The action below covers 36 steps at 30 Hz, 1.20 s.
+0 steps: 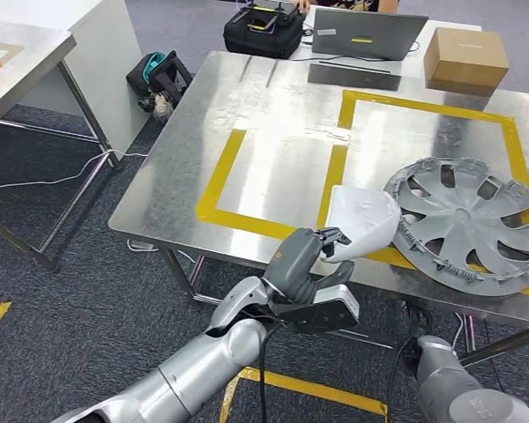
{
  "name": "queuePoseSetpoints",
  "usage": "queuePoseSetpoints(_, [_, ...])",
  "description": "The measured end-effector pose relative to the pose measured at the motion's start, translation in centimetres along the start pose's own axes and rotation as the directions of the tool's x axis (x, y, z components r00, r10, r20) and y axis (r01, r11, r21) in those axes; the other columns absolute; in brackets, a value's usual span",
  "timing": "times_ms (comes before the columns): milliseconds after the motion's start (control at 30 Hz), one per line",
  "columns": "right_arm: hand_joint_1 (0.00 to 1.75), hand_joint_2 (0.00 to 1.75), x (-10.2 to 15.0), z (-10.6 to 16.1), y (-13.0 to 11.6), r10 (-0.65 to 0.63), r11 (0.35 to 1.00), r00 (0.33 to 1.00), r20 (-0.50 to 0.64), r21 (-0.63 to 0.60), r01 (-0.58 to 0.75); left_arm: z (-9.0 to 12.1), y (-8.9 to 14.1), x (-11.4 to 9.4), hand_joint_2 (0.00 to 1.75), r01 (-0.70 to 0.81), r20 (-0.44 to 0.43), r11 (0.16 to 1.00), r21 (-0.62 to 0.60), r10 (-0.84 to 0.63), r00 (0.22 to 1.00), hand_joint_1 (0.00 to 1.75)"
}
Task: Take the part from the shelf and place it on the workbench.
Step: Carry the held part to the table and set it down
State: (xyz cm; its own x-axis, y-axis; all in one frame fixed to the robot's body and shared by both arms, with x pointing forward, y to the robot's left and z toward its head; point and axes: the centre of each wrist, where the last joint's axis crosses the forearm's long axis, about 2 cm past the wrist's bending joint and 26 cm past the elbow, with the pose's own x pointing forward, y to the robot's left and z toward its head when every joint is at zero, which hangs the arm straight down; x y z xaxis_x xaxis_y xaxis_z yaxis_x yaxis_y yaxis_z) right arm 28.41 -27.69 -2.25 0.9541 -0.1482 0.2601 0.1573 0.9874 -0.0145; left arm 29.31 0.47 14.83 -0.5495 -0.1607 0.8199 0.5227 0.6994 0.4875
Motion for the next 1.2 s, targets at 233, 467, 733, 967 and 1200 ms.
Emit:
queuePoseSetpoints(233, [0.0,1.75,0.0,0.1,0.3,0.002,1.0,1.0,-0.001,0.005,-0.002,0.1,-0.3,-0.4,1.75,0.017,-0.019,0.999,-0.029,-0.017,1.0,1.75])
queuePoseSetpoints(467, [0.0,1.75,0.3,0.3,1.4,0.012,1.0,1.0,-0.012,0.013,-0.011,-0.8,-0.3,-0.1,1.75,0.089,-0.15,0.996,-0.017,-0.091,0.984,1.75])
queuePoseSetpoints(733, [0.0,1.75,0.4,0.7,3.2,0.019,0.999,1.0,-0.019,0.029,-0.019,-1.5,-0.5,-0.1,1.75,0.301,-0.227,0.952,-0.051,-0.305,0.925,1.75])
queuePoseSetpoints(967, [0.0,1.75,0.6,1.0,4.4,0.033,0.998,0.999,-0.031,0.046,-0.032,-1.1,-0.4,-1.2,1.75,0.421,-0.312,0.898,-0.127,-0.439,0.843,1.75])
queuePoseSetpoints(1200, [0.0,1.75,0.6,1.2,5.3,0.045,0.998,0.998,-0.033,0.049,-0.043,-0.4,-0.3,-2.3,1.75,0.457,-0.319,0.878,-0.141,-0.477,0.819,1.75])
